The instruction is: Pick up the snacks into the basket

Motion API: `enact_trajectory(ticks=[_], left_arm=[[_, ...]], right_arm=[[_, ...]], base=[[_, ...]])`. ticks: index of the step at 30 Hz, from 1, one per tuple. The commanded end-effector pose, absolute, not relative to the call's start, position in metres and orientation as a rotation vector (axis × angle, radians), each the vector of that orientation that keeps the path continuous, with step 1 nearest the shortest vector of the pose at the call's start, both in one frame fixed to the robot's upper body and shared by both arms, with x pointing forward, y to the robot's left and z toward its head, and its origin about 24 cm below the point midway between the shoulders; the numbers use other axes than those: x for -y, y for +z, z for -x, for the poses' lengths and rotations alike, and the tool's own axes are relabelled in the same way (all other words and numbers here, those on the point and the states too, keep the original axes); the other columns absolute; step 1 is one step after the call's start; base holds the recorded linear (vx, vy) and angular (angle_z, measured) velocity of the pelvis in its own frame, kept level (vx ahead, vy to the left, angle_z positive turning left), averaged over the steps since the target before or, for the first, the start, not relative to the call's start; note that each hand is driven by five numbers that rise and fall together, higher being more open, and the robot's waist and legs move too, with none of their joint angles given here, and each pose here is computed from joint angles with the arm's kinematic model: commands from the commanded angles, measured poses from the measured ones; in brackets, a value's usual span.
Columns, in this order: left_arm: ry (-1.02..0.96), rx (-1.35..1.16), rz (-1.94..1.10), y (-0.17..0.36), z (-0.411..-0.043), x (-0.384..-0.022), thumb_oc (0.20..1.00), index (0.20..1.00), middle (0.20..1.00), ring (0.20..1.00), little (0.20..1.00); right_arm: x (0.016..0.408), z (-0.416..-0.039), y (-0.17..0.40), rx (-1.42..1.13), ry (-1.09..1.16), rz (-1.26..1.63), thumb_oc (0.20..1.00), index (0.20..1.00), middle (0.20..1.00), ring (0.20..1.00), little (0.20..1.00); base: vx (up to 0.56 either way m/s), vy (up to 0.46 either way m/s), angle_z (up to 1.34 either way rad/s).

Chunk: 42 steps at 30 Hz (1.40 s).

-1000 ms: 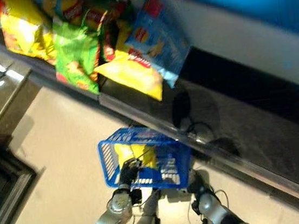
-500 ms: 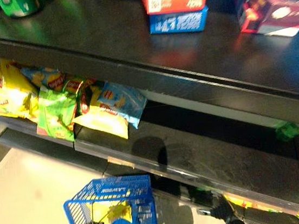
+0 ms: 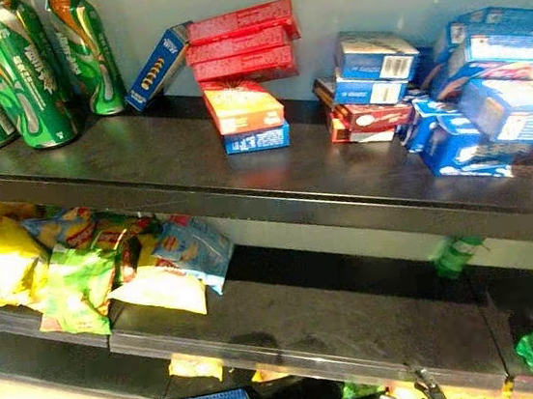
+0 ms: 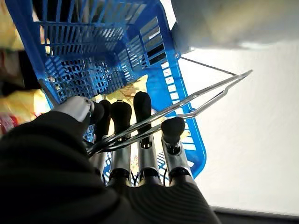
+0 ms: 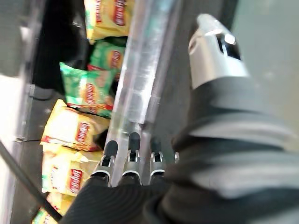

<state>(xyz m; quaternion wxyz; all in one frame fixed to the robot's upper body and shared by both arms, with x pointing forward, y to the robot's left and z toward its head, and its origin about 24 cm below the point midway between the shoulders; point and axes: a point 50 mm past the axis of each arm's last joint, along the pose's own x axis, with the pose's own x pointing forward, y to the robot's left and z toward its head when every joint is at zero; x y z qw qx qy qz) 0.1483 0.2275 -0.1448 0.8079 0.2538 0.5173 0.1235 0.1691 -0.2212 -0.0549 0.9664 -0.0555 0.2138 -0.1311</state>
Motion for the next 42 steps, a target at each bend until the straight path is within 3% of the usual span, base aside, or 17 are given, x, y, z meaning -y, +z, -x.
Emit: enact_trajectory(ticks=[1,13,23,35,39,42], left_arm=[[0.264,-1.066,-0.652,-0.136,-0.161,-0.243,0.200,0.200,0.200,0.200,0.200],[0.346,-1.096,-0.541,-0.140,-0.145,-0.251,0.200,0.200,0.200,0.200,0.200],[0.388,-1.133,-0.386,-0.153,-0.131,-0.212,0.200,0.200,0.200,0.200,0.200],[0.355,-1.261,-0.396,-0.164,-0.095,-0.215,0.200,0.200,0.200,0.200,0.200],[0.342,-1.257,-0.407,-0.163,-0.098,-0.216,0.200,0.200,0.200,0.200,0.200],[0.328,-1.170,-0.470,-0.153,-0.124,-0.228,0.200,0.200,0.200,0.200,0.200]], right_arm=[[0.230,-0.195,-0.011,-0.184,-0.301,0.071,1.000,1.000,1.000,1.000,1.000],[0.246,-0.215,0.026,-0.034,-0.357,0.136,1.000,1.000,1.000,1.000,1.000],[0.262,-0.226,0.057,0.084,-0.367,0.307,1.000,1.000,1.000,1.000,1.000],[0.257,-0.202,0.020,-0.075,-0.360,0.230,1.000,1.000,1.000,1.000,1.000],[0.254,-0.199,0.010,-0.121,-0.359,0.211,1.000,1.000,1.000,1.000,1.000],[0.244,-0.191,-0.018,-0.239,-0.355,0.153,1.000,1.000,1.000,1.000,1.000]], base=[[-0.11,-0.052,-0.71],[-0.11,-0.247,-0.20],[-0.19,-0.361,0.11],[-0.03,-0.091,0.04],[-0.01,0.010,0.26],[-0.06,-0.077,0.08]])
